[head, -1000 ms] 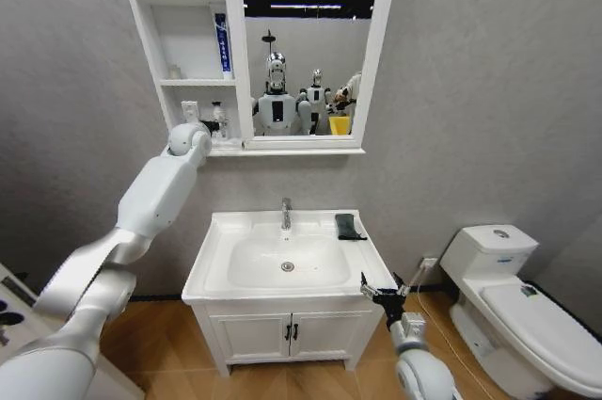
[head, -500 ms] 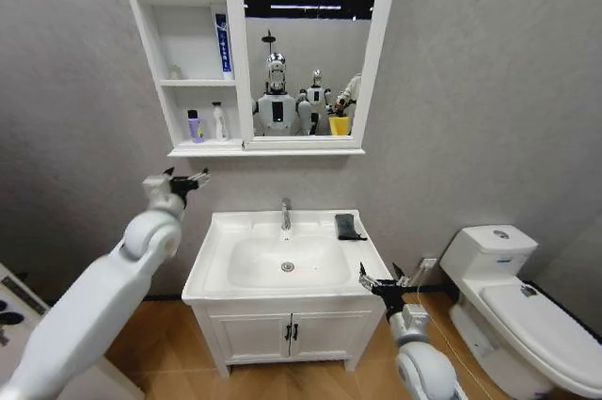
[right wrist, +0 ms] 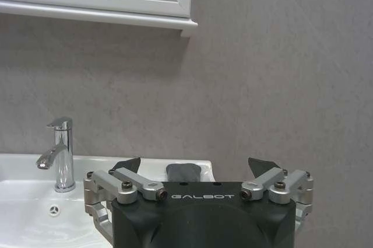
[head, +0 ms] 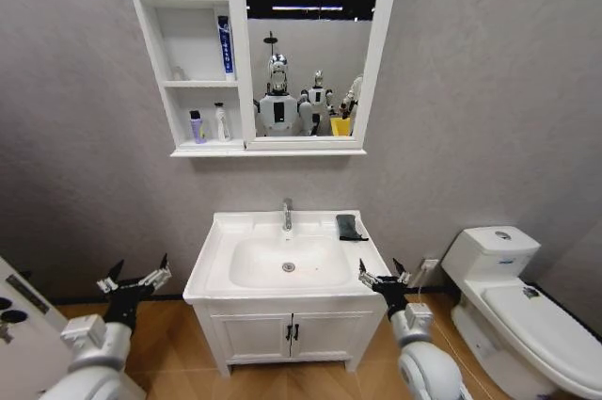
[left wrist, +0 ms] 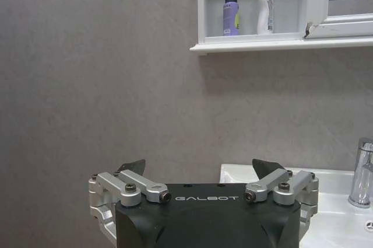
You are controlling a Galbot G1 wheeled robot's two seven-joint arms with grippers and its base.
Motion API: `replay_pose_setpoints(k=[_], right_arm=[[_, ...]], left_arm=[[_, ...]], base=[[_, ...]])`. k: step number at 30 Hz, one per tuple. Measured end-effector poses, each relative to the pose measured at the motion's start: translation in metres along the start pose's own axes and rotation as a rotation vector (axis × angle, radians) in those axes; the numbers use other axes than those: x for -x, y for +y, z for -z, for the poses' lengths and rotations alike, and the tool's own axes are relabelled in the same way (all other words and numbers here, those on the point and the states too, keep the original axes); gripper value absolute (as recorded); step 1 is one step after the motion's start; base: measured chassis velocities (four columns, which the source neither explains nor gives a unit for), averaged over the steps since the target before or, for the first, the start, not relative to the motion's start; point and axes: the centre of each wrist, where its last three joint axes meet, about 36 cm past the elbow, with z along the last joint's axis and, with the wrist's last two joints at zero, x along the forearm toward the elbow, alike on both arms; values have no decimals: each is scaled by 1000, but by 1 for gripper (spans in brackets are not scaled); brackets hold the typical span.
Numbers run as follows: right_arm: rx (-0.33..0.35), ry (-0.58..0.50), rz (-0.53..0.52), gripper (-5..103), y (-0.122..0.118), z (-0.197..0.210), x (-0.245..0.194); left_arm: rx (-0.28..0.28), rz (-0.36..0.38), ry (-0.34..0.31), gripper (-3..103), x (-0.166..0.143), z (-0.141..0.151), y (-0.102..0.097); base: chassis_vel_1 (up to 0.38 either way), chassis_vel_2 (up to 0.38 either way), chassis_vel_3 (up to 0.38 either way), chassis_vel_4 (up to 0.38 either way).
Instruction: Move facial cleanser and shampoo from washbasin to cabinet, then wipe washbasin with towel.
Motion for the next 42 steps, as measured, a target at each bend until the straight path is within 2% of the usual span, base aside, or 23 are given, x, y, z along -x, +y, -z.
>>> replay_pose_setpoints(k=[4,10,27,37,42], right_arm=[[6,-12,8,100,3,8,-4],[7,-16,13,100,4,14,-8],[3,14,27,100,0,17,3],[7,26,37,100,4,11,5],[31,58,21,100,7,7,19]], left_arm=[[-7,12,-4,100,-15,7,-5],[12,33,-34,100,-5,6,-4],[8,33,-35,100,-2,5,-4],[6,33,-34,100,-1,5,-4],[5,32,-34,100,-1,4,-5]], base=[[0,0,0,0],[0,0,0,0],[0,0,0,0],[-123,127,145,-138],[-214,200,230,-238]])
